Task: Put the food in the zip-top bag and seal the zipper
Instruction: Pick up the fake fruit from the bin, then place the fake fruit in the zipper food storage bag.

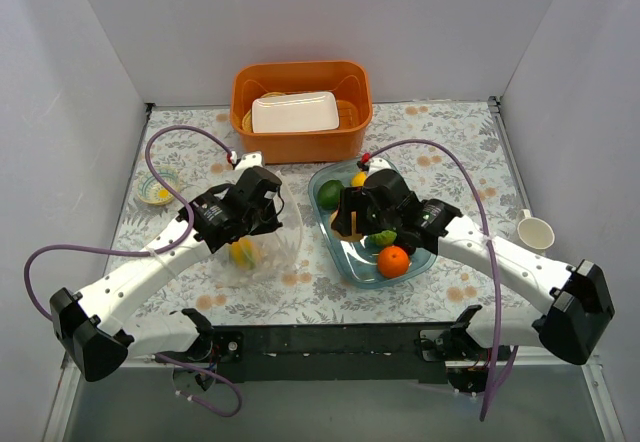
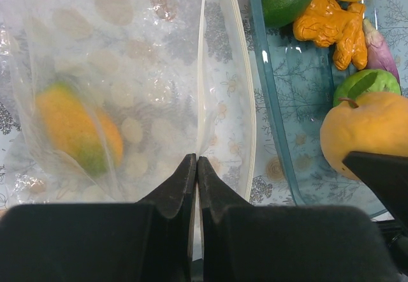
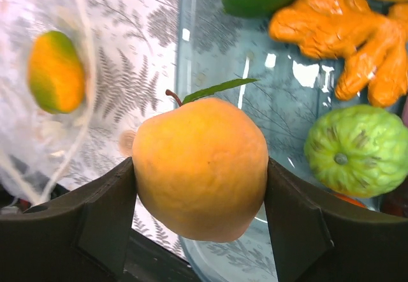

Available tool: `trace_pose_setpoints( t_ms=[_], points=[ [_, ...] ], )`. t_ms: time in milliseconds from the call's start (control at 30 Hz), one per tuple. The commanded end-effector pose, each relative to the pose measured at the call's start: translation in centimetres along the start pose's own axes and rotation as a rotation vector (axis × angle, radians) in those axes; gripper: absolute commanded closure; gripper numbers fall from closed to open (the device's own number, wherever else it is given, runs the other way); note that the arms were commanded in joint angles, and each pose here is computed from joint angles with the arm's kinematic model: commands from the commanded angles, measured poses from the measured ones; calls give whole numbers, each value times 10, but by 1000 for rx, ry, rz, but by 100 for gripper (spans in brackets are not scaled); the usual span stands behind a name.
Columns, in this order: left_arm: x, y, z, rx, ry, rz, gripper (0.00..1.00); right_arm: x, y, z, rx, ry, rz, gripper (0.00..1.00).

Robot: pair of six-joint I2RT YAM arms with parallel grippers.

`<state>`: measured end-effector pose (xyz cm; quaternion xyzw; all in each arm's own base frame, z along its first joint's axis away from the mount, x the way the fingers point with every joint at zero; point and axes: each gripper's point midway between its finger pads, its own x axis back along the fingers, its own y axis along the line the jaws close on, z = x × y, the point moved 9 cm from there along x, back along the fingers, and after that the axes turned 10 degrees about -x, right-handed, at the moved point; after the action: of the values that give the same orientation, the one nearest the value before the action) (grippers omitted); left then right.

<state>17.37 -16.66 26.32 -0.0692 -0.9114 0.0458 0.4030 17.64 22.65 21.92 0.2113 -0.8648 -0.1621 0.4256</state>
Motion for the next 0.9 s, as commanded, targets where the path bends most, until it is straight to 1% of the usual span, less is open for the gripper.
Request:
trace_pose_setpoints(
  t_ms=[0, 133, 167, 233, 300, 433, 733, 867],
  points=[
    [5, 2, 0, 16, -20, 23, 100, 15, 29, -26, 0, -88, -174, 57],
    [6, 2, -1, 21, -23, 34, 100, 12, 46, -35, -3, -89, -271, 57],
    [6, 1, -1, 21, -21, 37, 100, 9, 50, -33, -2, -60, -296, 57],
    [7, 1, -1, 22, -20, 44, 100, 8, 58, -36, 5, -54, -354, 57],
    [8, 1, -1, 26, -20, 52, 100, 6, 65, -41, 1, -63, -393, 57],
    [10, 0, -1, 27, -19, 66, 100, 1, 76, -42, 15, -33, -457, 57],
    [15, -2, -4, 41, -42, 98, 100, -22, 87, -29, 27, 58, -506, 55],
    [17, -4, -6, 42, -46, 116, 100, -35, 88, -23, 39, 87, -485, 53]
  ],
)
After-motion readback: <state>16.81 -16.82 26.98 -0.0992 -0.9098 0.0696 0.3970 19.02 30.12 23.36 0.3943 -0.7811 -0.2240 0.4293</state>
